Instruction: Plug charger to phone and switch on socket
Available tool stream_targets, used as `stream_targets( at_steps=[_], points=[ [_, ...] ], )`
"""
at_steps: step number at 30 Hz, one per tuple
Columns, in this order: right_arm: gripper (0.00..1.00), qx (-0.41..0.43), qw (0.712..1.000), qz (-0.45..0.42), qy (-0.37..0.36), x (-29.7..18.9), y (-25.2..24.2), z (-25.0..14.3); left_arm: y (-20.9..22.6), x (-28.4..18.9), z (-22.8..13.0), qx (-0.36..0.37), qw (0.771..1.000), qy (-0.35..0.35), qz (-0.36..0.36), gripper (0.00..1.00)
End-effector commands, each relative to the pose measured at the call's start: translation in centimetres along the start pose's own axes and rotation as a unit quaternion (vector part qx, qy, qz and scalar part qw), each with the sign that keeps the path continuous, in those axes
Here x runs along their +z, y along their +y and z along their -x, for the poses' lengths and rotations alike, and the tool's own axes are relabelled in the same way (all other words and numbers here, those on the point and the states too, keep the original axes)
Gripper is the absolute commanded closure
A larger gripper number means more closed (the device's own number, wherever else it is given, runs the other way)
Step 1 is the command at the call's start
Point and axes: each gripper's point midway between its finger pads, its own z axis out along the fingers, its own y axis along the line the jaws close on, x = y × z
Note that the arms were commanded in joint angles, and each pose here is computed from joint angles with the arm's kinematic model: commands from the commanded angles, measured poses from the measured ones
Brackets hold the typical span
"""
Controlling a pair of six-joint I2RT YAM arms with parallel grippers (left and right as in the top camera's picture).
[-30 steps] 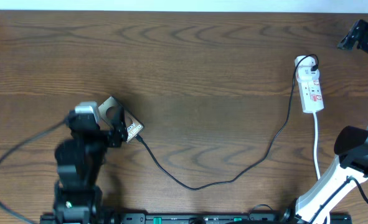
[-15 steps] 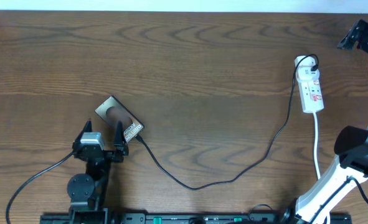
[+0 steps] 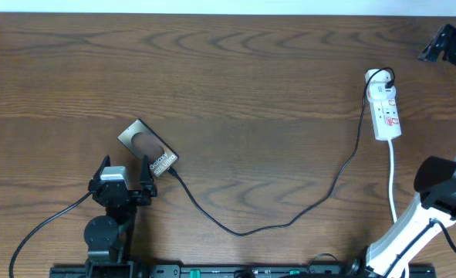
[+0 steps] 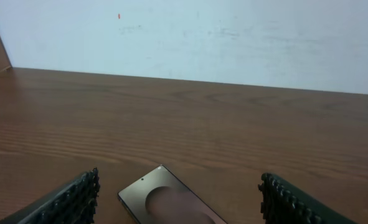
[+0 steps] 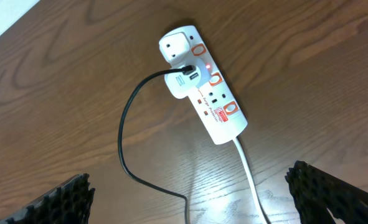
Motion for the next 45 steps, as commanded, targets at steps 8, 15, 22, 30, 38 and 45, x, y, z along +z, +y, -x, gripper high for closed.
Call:
stream_targets(
  at_steps=[8,15,22,30,38,45],
  points=[
    [0.01,0.003,1.000,0.000,-0.002,-0.10,0.09,0.05,0.27,0.01,-1.39,0.007,1.000,0.023,0.007,0.19],
    [0.01,0.003,1.000,0.000,-0.002,-0.10,0.09,0.05,0.27,0.01,-1.39,0.007,1.000,0.023,0.007,0.19],
    [0.01,0.003,1.000,0.000,-0.002,-0.10,0.09,0.05,0.27,0.01,-1.39,0.007,1.000,0.023,0.007,0.19],
    [0.01,0.003,1.000,0.000,-0.002,-0.10,0.09,0.05,0.27,0.01,-1.39,0.007,1.000,0.023,0.007,0.19],
    [0.01,0.003,1.000,0.000,-0.002,-0.10,0.07,0.06,0.27,0.01,-1.39,0.007,1.000,0.023,0.007,0.19],
    [0.01,0.002,1.000,0.001,-0.008,-0.11,0.13,0.34,0.27,0.01,-1.39,0.007,1.000,0.023,0.007,0.19]
  ],
)
